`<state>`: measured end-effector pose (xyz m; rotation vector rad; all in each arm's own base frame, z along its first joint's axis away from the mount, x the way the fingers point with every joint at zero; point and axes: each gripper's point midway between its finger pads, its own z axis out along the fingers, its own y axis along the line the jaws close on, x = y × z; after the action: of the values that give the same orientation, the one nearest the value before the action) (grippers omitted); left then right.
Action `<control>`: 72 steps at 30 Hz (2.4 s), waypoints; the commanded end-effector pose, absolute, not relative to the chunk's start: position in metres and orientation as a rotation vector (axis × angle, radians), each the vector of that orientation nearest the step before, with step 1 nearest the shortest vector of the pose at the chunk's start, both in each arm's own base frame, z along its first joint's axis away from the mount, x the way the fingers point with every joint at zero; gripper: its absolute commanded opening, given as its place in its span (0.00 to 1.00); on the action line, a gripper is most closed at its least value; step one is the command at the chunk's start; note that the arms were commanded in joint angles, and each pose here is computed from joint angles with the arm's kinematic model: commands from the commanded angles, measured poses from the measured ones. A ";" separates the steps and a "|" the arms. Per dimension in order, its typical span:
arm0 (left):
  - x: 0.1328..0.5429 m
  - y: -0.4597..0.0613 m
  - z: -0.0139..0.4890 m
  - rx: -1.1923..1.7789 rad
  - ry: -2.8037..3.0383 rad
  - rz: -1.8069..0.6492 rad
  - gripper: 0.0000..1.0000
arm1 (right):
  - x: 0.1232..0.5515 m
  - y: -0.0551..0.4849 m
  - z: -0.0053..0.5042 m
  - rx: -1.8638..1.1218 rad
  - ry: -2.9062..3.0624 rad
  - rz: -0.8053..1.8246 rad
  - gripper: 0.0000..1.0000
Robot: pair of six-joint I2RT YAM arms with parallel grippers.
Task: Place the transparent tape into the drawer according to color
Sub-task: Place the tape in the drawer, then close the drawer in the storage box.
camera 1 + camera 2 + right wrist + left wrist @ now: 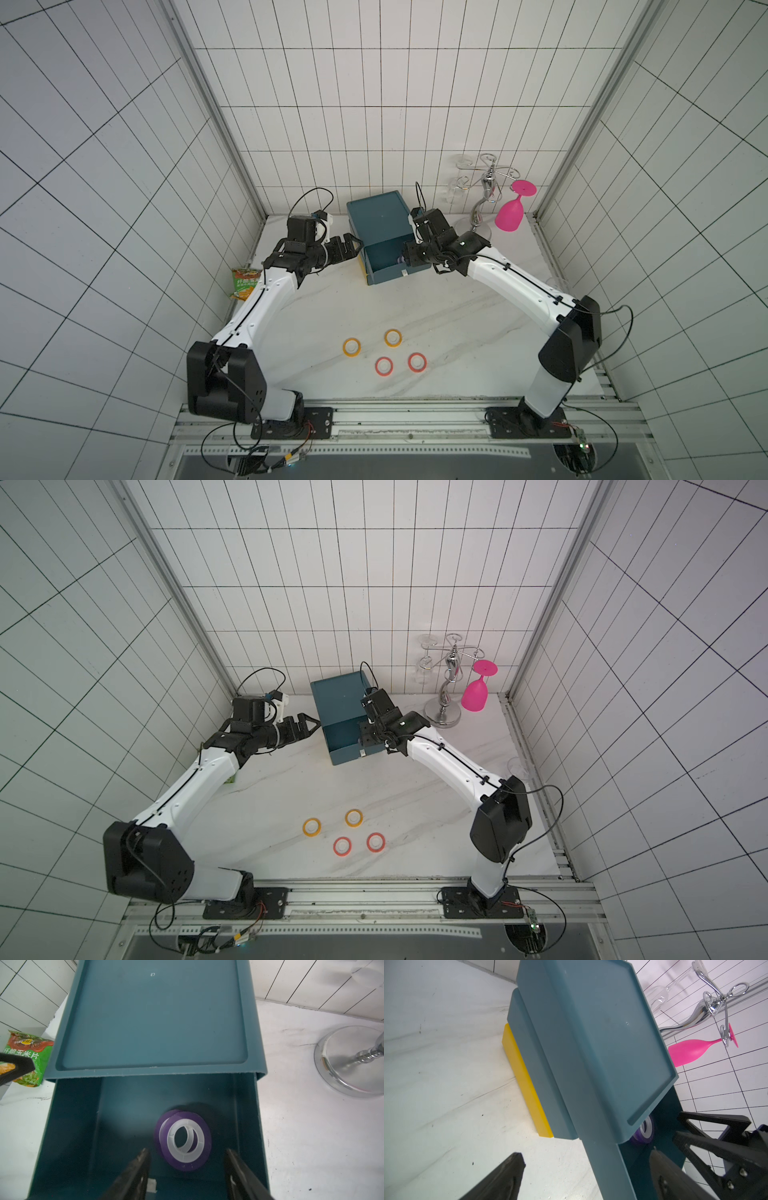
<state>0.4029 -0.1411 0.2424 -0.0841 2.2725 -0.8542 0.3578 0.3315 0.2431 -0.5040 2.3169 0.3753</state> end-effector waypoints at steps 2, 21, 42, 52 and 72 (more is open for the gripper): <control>0.423 -0.150 0.255 -0.054 2.235 -0.818 0.98 | 0.344 0.321 0.278 -0.484 2.231 0.460 0.68; 0.461 -0.165 0.234 -0.066 2.285 -0.778 0.60 | 0.274 0.314 0.225 -0.521 2.271 0.672 0.80; 0.455 -0.165 0.225 -0.058 2.321 -0.785 0.59 | 0.330 0.355 0.223 -0.535 2.068 0.601 0.63; 0.453 -0.165 0.227 -0.045 2.323 -0.797 0.59 | 0.357 0.379 0.231 -0.554 1.983 0.591 0.63; 0.447 -0.167 0.231 -0.022 2.321 -0.821 0.59 | 0.383 0.402 0.230 -0.524 1.916 0.605 0.64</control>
<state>0.4508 -0.1672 0.2274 -0.0475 2.3127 -0.8215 0.3724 0.3949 0.2112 -0.5524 1.9765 0.5946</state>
